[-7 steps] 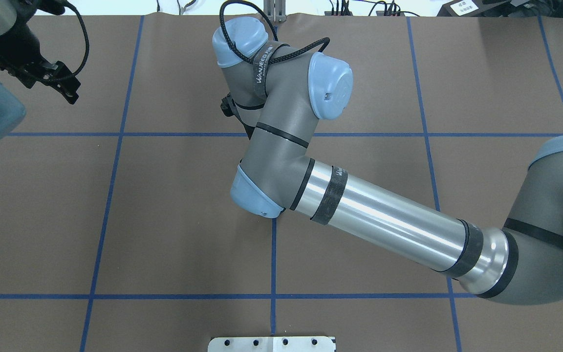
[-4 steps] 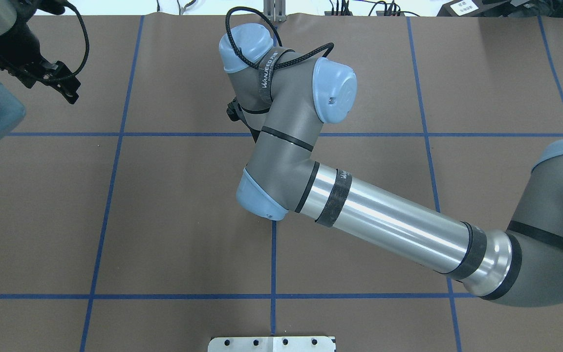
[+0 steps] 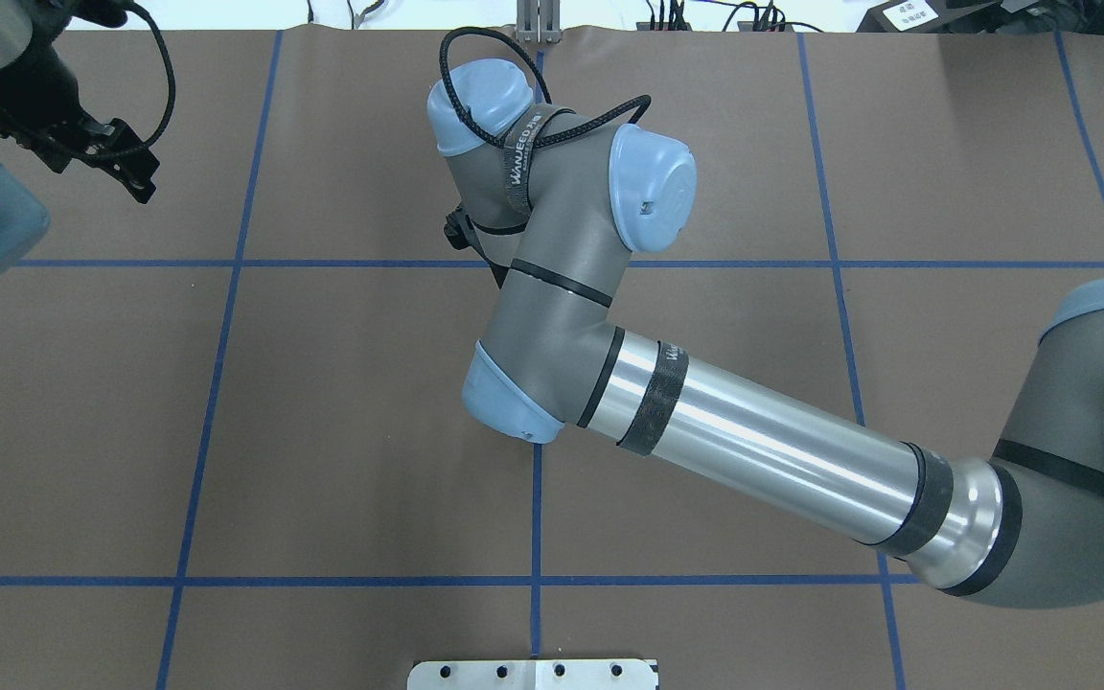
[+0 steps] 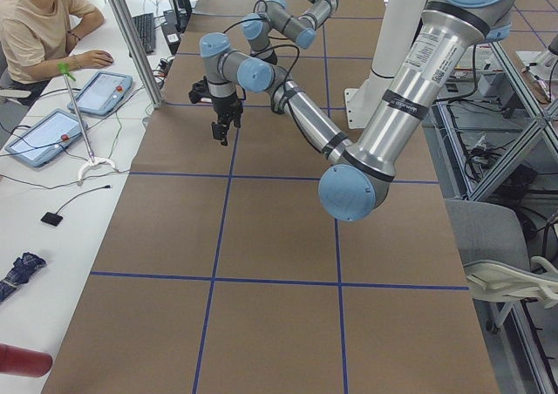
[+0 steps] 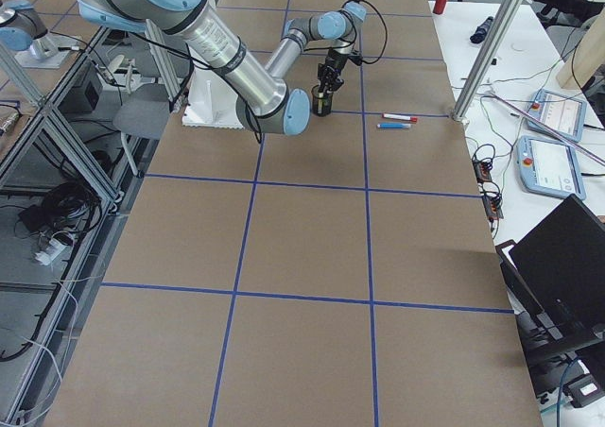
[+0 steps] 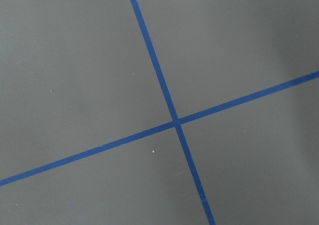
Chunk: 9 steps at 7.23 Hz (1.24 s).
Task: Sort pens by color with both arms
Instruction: 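Lower the right gripper over the black mesh cup toward the green highlighter, then close the right gripper on the green highlighter and lift it out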
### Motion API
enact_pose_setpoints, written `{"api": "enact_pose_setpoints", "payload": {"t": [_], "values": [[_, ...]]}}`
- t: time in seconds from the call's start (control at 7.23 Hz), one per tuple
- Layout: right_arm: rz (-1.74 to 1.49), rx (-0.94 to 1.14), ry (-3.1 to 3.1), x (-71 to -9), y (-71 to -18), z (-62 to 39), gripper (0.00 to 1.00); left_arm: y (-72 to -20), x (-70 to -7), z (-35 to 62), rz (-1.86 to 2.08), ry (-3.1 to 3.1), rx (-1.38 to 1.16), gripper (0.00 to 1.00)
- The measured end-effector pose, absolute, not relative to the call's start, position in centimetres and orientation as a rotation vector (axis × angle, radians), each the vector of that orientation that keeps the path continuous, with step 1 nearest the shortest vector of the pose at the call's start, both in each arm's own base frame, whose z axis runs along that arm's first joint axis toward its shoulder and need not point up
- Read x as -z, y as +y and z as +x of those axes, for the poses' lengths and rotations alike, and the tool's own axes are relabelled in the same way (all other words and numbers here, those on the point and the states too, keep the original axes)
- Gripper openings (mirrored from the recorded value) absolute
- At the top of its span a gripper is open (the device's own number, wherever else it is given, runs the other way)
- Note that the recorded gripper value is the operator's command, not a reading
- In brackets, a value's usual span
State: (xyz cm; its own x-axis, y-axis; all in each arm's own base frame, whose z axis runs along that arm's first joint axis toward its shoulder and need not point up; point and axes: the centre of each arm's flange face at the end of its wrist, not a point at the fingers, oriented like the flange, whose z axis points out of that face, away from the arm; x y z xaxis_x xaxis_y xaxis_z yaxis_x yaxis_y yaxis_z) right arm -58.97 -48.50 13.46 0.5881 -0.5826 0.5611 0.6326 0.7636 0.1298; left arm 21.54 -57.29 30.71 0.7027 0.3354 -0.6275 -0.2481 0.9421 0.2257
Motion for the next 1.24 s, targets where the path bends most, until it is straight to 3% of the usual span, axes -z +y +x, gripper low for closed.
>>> {"api": "enact_pose_setpoints", "payload": {"t": [0.69,1.24], "values": [[-0.087,0.714,-0.622,-13.4,-48.2,-59.2,0.09,-57.2,-30.6,21.5,0.129,0.723,-0.325,1.00],[-0.080,0.721,-0.628,-11.5,-47.2,-57.5,0.03,-57.1,-30.3,21.5,0.133,0.726,-0.322,1.00]]}}
